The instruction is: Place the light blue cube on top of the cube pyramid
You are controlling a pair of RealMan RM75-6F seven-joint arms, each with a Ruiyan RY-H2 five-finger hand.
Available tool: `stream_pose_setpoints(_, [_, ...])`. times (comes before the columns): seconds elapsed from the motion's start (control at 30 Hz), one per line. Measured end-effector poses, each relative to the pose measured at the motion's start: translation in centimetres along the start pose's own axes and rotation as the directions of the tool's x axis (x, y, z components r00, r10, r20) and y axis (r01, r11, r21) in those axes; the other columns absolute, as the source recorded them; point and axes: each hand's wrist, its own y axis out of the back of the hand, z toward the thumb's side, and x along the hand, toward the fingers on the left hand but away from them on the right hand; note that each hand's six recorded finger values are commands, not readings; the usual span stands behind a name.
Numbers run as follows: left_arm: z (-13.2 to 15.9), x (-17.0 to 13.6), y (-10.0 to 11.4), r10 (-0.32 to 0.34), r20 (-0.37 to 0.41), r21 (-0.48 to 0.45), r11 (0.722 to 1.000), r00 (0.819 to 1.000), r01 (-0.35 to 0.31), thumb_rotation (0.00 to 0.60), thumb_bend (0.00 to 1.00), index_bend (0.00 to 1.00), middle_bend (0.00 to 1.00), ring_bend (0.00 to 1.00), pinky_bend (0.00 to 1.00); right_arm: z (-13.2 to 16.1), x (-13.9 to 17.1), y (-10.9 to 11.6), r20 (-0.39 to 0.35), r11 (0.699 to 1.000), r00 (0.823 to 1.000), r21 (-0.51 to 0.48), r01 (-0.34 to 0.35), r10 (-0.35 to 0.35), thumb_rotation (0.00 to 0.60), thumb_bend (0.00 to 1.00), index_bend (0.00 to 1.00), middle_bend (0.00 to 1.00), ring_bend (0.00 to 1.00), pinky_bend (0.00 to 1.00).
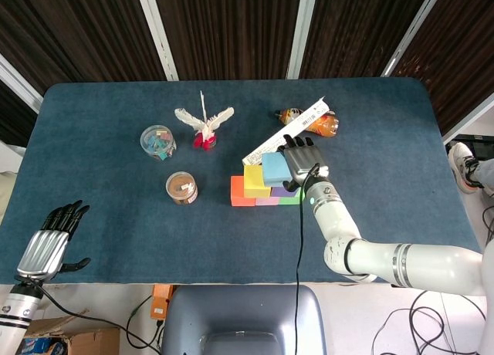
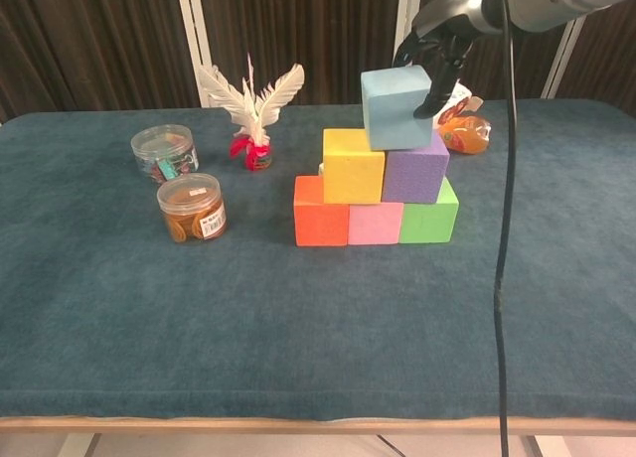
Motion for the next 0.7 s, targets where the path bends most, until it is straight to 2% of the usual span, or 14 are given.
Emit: stream_pose_setpoints(0.7, [-0.03, 0.04, -0.01, 0.0, -0.002, 0.001, 1.0, 1.0, 0.0, 0.6, 0.04, 0.0, 0.0, 0.0, 0.1, 0.22, -0.01, -0.24, -0.029, 1.0, 1.0, -0.026, -0.005, 0.004, 0.6, 0.27, 0.26, 0.0, 0.0, 0.0])
